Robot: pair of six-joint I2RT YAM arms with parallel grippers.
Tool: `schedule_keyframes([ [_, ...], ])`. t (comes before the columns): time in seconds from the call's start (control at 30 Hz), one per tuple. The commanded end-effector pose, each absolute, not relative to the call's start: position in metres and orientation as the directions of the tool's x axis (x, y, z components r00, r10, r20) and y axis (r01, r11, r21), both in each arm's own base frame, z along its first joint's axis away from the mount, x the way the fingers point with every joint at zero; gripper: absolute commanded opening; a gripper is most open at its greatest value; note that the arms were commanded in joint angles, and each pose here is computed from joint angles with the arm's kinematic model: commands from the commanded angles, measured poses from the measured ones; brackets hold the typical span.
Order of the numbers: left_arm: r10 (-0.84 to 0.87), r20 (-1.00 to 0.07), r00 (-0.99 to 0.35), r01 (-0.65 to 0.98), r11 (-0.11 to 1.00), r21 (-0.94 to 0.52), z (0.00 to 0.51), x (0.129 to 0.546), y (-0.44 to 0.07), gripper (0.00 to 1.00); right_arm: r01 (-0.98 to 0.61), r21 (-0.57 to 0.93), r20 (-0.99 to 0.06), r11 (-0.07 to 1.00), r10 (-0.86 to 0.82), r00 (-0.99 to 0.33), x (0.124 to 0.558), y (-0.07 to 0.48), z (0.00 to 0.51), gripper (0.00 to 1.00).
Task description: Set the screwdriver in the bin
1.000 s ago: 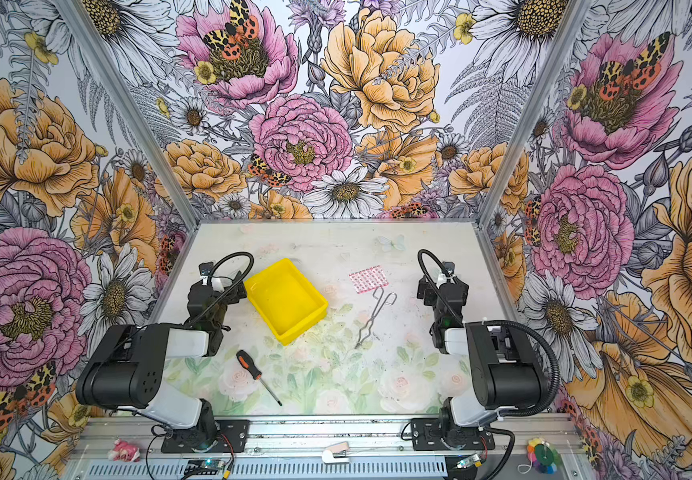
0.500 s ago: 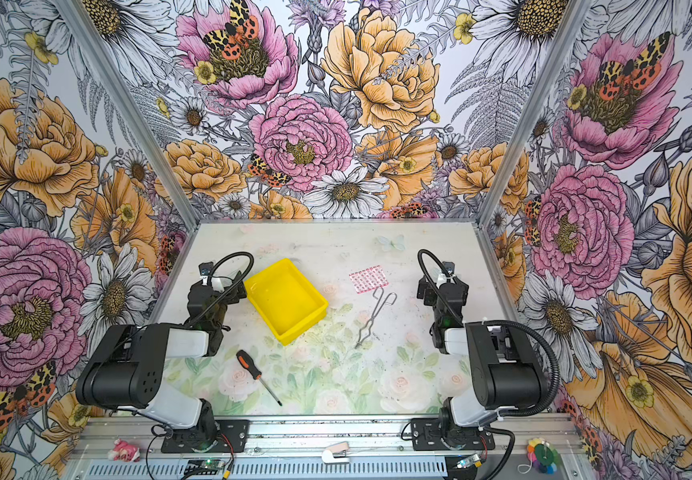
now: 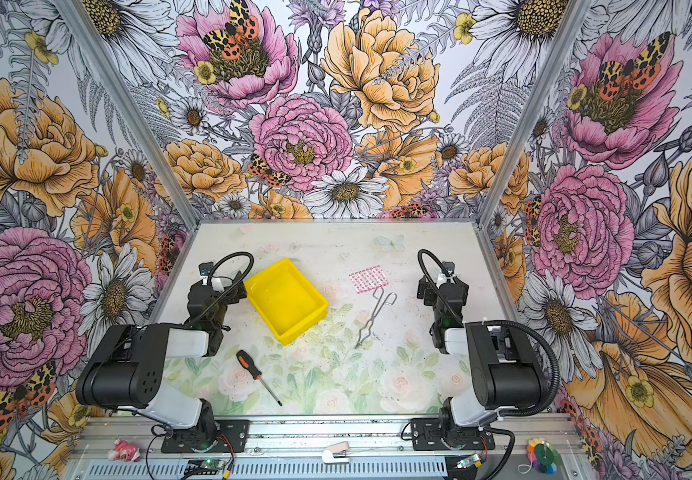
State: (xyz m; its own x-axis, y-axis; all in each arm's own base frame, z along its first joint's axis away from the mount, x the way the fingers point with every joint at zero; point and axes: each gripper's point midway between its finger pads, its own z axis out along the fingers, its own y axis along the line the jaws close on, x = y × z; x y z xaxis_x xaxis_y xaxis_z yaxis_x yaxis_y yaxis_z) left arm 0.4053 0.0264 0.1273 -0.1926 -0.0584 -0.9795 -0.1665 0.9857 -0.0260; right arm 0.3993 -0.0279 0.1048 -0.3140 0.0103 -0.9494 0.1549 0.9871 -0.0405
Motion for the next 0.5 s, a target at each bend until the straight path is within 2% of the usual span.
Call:
schedule_keyframes([
  [0.0,-0.056,-0.982,-0.179,-0.148,0.988,-0.030,0.129,0.405,0.024,0.99,0.147,-0.031,-0.960,0.989,0.011,-0.280,0.401,-0.028,0.111,1.00],
  [0.33,-0.058,-0.982,-0.180,-0.144,0.989,-0.032,0.129,0.405,0.024,0.99,0.147,-0.029,-0.960,0.989,0.013,-0.280,0.401,-0.027,0.111,1.00],
  [0.47,-0.015,-0.988,-0.156,-0.043,0.999,-0.008,0.136,0.400,0.005,0.99,0.125,-0.034,-0.963,0.992,0.001,-0.270,0.399,-0.023,0.114,1.00],
])
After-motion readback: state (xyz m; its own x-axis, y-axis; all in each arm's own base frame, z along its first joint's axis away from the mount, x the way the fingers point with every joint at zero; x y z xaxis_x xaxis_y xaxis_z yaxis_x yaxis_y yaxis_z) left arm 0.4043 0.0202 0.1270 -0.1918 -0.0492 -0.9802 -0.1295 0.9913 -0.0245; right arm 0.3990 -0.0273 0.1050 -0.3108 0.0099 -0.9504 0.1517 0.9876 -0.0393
